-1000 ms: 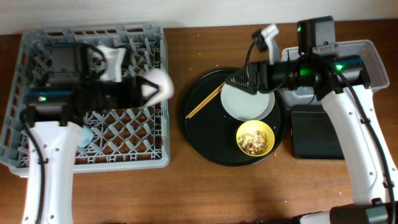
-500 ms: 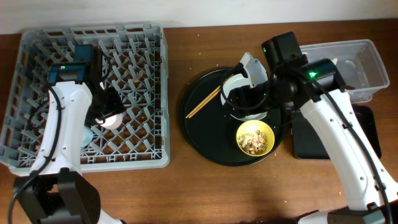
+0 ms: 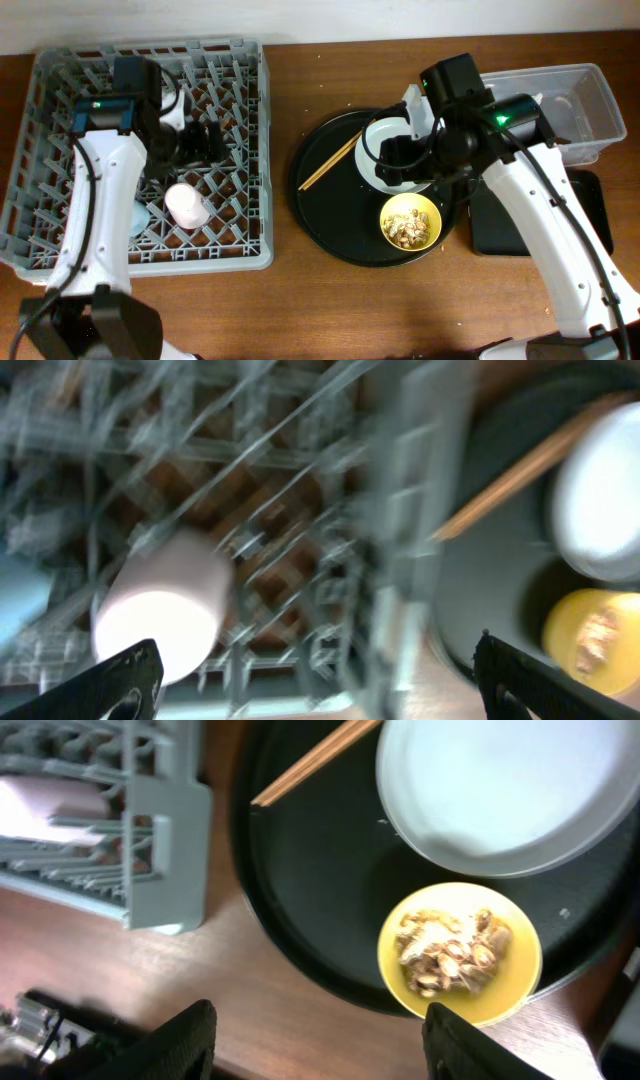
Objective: Sort waste into correct bins and load items into the dishwasher rack
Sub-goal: 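Grasp the yellow bowl with the right gripper and lift it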
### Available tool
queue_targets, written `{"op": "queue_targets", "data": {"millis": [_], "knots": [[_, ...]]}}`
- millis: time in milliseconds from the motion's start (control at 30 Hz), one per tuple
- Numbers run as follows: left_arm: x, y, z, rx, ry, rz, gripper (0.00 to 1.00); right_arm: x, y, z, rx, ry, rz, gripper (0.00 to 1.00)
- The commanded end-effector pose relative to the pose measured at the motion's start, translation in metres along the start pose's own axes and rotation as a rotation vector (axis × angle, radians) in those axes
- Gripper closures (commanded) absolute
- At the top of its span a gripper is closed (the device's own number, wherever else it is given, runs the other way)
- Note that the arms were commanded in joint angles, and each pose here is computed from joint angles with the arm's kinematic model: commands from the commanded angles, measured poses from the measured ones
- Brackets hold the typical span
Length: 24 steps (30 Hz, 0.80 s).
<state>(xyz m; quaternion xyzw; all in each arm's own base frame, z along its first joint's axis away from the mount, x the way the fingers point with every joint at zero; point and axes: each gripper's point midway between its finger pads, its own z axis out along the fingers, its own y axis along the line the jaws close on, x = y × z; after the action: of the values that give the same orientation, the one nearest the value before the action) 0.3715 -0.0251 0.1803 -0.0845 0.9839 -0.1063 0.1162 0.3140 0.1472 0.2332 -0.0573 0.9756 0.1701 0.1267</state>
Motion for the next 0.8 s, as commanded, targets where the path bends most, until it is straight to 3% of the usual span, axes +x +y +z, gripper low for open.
{"op": "queue_targets", "data": {"millis": [0,133,267,333,433,500,567,600,633,767], "knots": [[-0.013,-0.098,-0.085,0.324,-0.262,0.405,0.01,0.019,-0.028,0.036,0.113,0.096,0.081,0.37],[0.002,-0.128,-0.087,0.361,-0.252,0.483,0.01,0.042,-0.048,0.082,0.139,0.149,0.093,0.39],[0.023,-0.154,-0.078,0.387,-0.204,0.554,0.01,0.046,-0.073,0.087,0.225,0.139,0.176,0.44],[0.028,-0.154,-0.070,0.324,-0.190,0.575,0.01,0.049,-0.060,0.090,0.162,0.166,0.109,0.44],[0.025,-0.156,-0.071,0.326,-0.206,0.581,0.01,0.061,-0.042,0.130,0.231,0.129,-0.058,0.46],[0.025,-0.155,-0.071,0.325,-0.206,0.579,0.01,0.071,-0.052,0.155,0.332,0.132,-0.060,0.51],[0.025,-0.156,-0.071,0.325,-0.205,0.580,0.01,0.078,-0.059,0.178,0.346,0.178,-0.057,0.63],[0.025,-0.156,-0.071,0.325,-0.205,0.580,0.01,0.083,-0.065,0.190,0.361,0.214,-0.052,0.75],[0.025,-0.156,-0.071,0.325,-0.205,0.580,0.01,0.088,-0.069,0.196,0.372,0.239,-0.042,0.93],[0.025,-0.156,-0.071,0.326,-0.205,0.581,0.01,0.066,-0.061,0.160,0.313,0.159,0.008,0.96]]}}
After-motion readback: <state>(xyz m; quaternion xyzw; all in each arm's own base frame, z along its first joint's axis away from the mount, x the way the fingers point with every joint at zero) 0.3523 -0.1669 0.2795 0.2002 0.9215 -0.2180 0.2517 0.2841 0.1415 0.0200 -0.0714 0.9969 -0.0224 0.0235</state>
